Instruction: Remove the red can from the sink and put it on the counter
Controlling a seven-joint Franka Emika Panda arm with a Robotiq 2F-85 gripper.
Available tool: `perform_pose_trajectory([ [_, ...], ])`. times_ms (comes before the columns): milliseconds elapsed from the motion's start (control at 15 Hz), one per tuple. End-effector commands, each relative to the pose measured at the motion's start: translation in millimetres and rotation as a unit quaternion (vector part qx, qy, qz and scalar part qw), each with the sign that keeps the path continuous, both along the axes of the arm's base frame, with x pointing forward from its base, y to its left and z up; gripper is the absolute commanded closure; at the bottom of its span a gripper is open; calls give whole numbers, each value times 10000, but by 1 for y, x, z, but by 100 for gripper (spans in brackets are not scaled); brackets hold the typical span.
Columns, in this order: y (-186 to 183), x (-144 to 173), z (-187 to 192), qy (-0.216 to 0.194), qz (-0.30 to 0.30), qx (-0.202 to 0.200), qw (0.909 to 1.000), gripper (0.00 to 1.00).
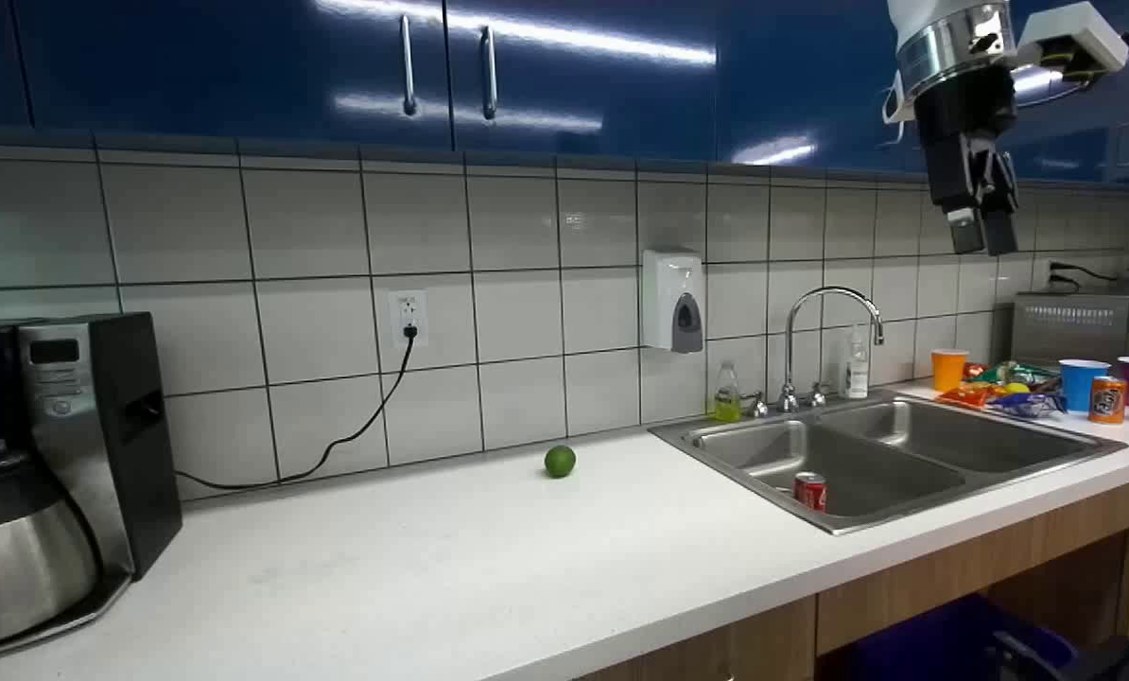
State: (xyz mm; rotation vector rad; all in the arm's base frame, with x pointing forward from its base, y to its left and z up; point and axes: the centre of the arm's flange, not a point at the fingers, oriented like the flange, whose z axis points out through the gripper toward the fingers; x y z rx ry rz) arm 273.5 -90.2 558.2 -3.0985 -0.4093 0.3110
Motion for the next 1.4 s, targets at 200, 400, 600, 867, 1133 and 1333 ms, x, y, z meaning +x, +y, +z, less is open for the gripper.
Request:
perform_pose_trajectory([
  [200,0,0,0,0,0,0,10000,0],
  [400,0,0,0,0,0,0,10000,0],
  [600,-13,19,-8,-30,-166,38,9999,0],
  [867,-57,53,-37,-199,-601,166,9979,0],
  [1133,-113,83,-77,-382,-1158,171,9924,0],
  [1333,-153,106,-112,-528,-1552,70,9864,0],
])
